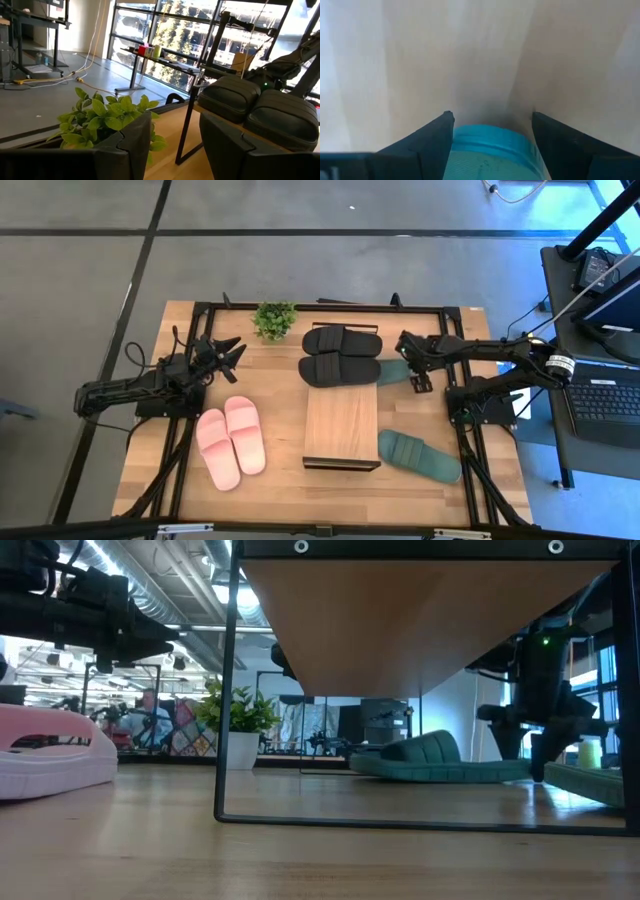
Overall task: Pick and place slides into the shelf
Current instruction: Put the right green slide under the shelf
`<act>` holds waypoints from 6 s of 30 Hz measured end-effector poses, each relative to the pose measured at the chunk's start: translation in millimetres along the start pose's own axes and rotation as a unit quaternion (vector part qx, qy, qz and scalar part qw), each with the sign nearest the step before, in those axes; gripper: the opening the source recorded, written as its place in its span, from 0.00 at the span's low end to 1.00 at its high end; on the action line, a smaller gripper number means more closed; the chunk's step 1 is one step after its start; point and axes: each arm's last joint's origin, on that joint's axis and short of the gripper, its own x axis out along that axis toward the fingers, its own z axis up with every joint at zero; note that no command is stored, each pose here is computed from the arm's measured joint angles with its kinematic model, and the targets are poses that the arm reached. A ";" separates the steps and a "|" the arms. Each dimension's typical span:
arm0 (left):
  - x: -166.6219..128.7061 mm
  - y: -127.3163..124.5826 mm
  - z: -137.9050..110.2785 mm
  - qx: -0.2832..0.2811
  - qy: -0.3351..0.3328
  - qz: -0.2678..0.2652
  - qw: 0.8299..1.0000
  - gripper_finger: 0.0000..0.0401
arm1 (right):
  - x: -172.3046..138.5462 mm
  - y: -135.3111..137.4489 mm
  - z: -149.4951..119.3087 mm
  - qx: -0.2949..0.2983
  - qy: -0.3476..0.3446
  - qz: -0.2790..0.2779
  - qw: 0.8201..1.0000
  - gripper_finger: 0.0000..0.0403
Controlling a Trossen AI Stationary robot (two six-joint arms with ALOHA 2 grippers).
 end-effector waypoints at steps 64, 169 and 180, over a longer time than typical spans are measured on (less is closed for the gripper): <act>0.0 0.0 0.0 -0.009 0.000 0.000 1.000 0.40 | 8.2 -11.2 -44.4 0.003 0.148 -0.006 0.989 0.67; 112.3 -136.9 -126.1 0.238 0.191 -0.115 0.945 0.17 | -181.4 60.1 -65.3 -0.408 -0.230 0.174 0.866 0.67; 119.2 -133.3 -148.2 0.208 0.226 -0.109 0.946 0.09 | -181.4 60.2 -65.6 -0.408 -0.230 0.175 0.866 0.67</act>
